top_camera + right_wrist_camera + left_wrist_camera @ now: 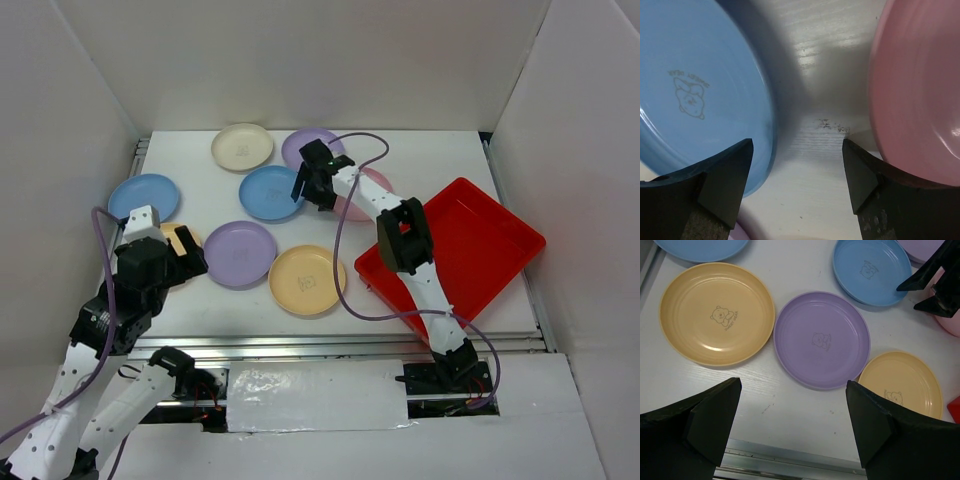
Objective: Place the plates into the plastic bin on the countertop
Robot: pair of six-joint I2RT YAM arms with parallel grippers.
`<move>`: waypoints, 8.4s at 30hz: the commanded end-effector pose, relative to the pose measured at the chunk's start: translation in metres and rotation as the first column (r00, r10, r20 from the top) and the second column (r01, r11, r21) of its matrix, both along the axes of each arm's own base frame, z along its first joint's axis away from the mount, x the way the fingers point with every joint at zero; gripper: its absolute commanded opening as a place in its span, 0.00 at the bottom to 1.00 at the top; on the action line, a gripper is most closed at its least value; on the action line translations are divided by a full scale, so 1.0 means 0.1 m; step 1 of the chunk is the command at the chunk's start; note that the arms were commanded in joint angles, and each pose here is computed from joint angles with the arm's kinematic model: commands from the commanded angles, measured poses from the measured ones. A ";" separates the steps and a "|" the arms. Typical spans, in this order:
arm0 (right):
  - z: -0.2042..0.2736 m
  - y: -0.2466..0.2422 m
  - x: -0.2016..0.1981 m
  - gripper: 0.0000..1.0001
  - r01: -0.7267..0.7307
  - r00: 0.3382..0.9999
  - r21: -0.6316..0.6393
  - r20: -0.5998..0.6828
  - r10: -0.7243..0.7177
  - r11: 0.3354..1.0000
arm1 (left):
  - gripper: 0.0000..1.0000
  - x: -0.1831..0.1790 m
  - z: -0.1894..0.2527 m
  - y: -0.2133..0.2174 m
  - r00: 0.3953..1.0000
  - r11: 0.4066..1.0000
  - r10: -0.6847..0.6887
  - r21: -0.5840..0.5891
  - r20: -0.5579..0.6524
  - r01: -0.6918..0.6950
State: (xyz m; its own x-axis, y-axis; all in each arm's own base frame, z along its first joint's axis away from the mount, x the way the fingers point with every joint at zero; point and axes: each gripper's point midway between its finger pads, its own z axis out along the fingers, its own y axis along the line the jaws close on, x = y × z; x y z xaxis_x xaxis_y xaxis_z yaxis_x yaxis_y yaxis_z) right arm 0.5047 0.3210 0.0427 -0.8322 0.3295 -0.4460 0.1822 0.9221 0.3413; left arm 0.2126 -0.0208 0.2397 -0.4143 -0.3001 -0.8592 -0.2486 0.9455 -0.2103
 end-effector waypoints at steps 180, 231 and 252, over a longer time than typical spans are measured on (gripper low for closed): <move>1.32 -2.62 -1.46 1.00 0.228 0.972 -0.225 0.117 -0.206 0.947 | 0.99 0.10 0.11 -0.29 0.984 0.985 -0.172 -0.027 0.049 0.173; 1.36 -1.79 -1.55 0.00 0.174 0.976 -0.018 0.134 -0.170 0.985 | 0.99 0.07 0.12 -0.12 0.996 0.997 -0.073 -0.016 0.048 0.074; 0.59 -3.98 -2.40 0.13 0.732 0.666 0.146 0.047 -0.744 0.665 | 0.99 0.11 0.06 -0.20 0.993 0.994 -0.112 -0.015 0.021 0.112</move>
State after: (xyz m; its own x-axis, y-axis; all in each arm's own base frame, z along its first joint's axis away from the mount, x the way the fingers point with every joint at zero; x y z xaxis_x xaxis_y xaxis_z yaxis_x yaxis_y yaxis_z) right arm 0.2488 -0.0779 0.0905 -0.2560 0.8679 -0.4258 0.8065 0.4346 0.4009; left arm 0.2175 -0.0383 0.2357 -0.4585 -0.2754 -0.8450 -0.1647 0.9606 -0.2238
